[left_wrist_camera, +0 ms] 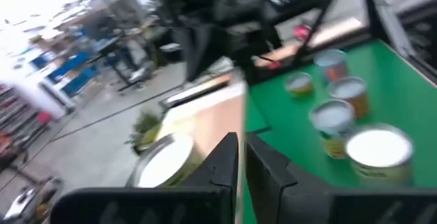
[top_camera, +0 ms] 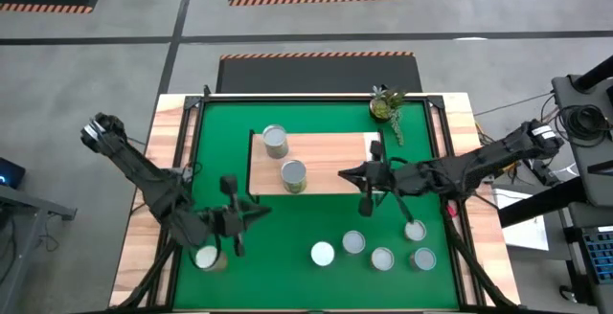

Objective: Pick and place cans onto a shelf
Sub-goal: Put the canned pears on the shelf

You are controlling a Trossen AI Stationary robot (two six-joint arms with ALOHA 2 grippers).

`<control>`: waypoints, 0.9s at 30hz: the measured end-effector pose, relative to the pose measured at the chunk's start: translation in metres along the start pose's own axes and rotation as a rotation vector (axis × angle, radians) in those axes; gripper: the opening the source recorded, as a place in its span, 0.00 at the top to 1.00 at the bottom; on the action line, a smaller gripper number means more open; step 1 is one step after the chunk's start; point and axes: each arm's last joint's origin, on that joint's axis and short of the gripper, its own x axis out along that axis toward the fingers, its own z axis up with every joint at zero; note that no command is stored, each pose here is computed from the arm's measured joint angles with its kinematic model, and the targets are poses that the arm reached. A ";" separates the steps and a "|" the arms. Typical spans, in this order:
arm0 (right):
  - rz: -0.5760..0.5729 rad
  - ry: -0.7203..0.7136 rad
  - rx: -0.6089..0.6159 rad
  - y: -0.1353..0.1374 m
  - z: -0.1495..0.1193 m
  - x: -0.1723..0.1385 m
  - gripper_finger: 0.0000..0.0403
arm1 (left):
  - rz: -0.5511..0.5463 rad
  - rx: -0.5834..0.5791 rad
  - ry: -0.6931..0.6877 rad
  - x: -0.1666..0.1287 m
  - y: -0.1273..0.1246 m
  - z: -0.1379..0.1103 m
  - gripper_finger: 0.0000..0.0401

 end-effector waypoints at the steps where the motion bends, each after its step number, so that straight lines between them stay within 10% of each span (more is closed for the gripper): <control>1: -0.006 0.006 -0.001 0.001 0.001 0.005 0.98 | 0.021 -0.011 -0.001 -0.003 0.004 -0.003 0.98; 27: -0.160 0.263 -0.101 0.031 0.021 0.109 0.98 | 0.070 0.032 0.015 -0.015 0.019 -0.028 1.00</control>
